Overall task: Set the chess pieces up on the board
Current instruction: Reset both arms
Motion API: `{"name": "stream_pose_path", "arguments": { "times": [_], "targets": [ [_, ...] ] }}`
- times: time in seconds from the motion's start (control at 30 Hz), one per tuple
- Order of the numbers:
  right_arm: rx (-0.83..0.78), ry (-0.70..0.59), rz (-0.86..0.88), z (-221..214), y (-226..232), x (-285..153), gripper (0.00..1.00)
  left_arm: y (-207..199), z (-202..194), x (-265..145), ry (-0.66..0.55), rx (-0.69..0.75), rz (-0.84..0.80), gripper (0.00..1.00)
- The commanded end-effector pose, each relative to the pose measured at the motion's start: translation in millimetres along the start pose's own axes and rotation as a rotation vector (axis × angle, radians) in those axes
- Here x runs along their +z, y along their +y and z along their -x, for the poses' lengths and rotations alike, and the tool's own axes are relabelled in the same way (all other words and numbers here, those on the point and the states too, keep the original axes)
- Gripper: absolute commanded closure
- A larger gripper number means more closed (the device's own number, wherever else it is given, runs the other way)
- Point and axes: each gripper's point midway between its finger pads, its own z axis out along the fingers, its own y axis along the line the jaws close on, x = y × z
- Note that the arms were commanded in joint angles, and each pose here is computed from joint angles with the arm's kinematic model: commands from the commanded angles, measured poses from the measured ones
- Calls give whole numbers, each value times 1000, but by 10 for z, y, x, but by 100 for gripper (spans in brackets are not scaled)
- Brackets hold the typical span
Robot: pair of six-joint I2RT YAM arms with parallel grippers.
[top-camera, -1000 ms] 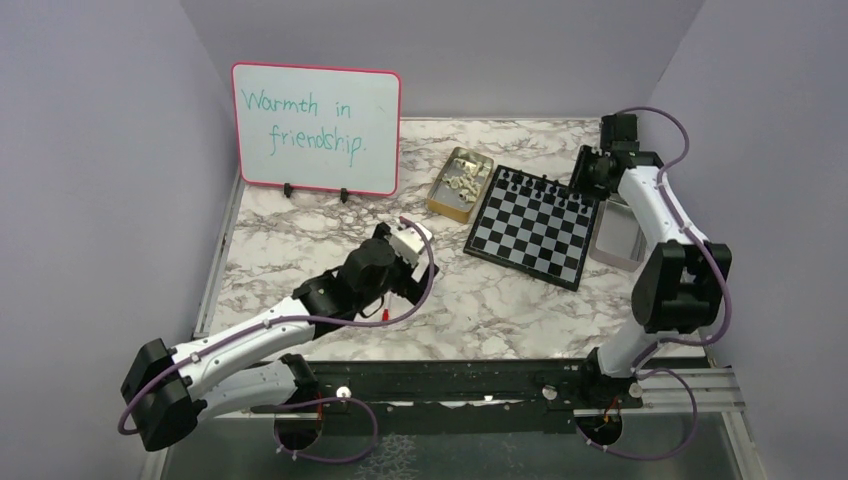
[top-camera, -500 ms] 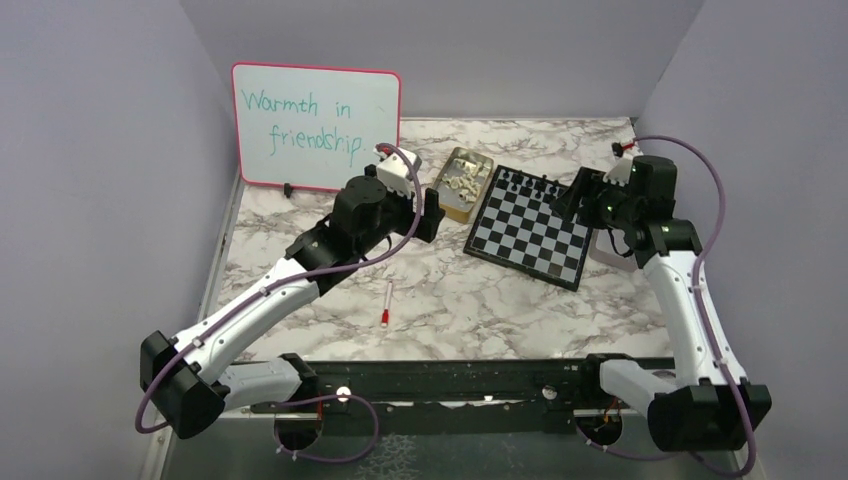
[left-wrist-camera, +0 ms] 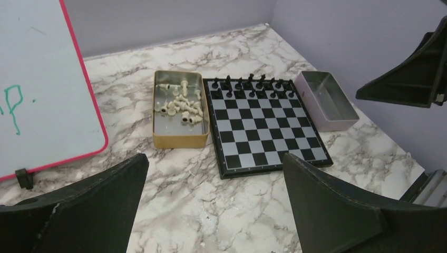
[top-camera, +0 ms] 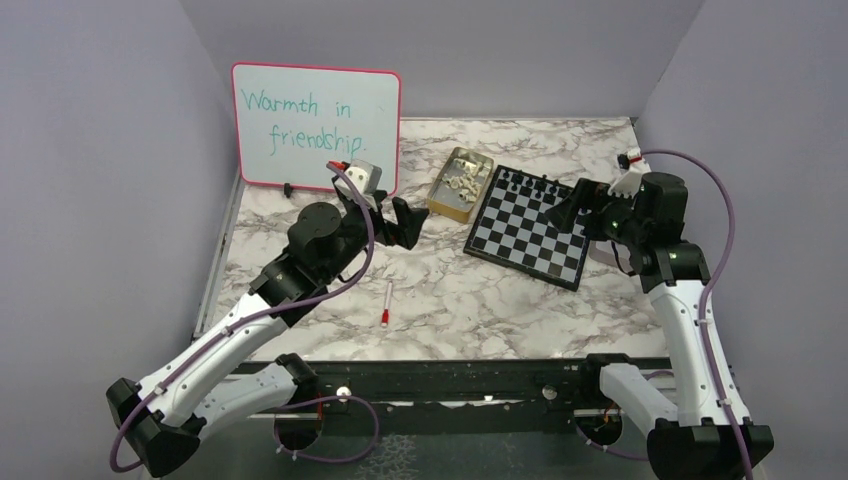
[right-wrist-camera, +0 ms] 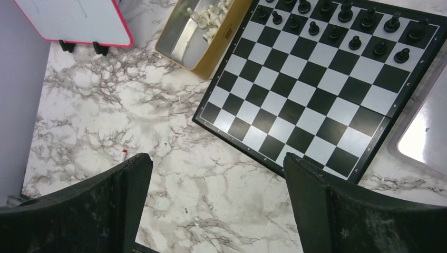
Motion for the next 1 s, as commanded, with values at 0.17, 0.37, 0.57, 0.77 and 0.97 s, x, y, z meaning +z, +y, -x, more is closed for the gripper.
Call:
{"name": "stream_pose_path", "arguments": {
  "times": [0.17, 0.37, 0.57, 0.77, 0.97],
  "targets": [
    [12, 7, 26, -46, 37, 16, 0, 98, -281, -76, 15, -62, 33, 1],
    [18, 10, 36, -36, 56, 28, 0, 137, -287, -122, 10, -53, 49, 1],
    [61, -55, -2, 96, 39, -22, 0, 151, -284, -167, -1, -49, 49, 1],
    [61, -93, 49, 140, 138, -61, 0, 156, -232, -213, -9, -37, 50, 1],
    [67, -95, 35, 143, 119, -71, 0, 173, -226, -240, -17, -31, 55, 1]
  ]
}}
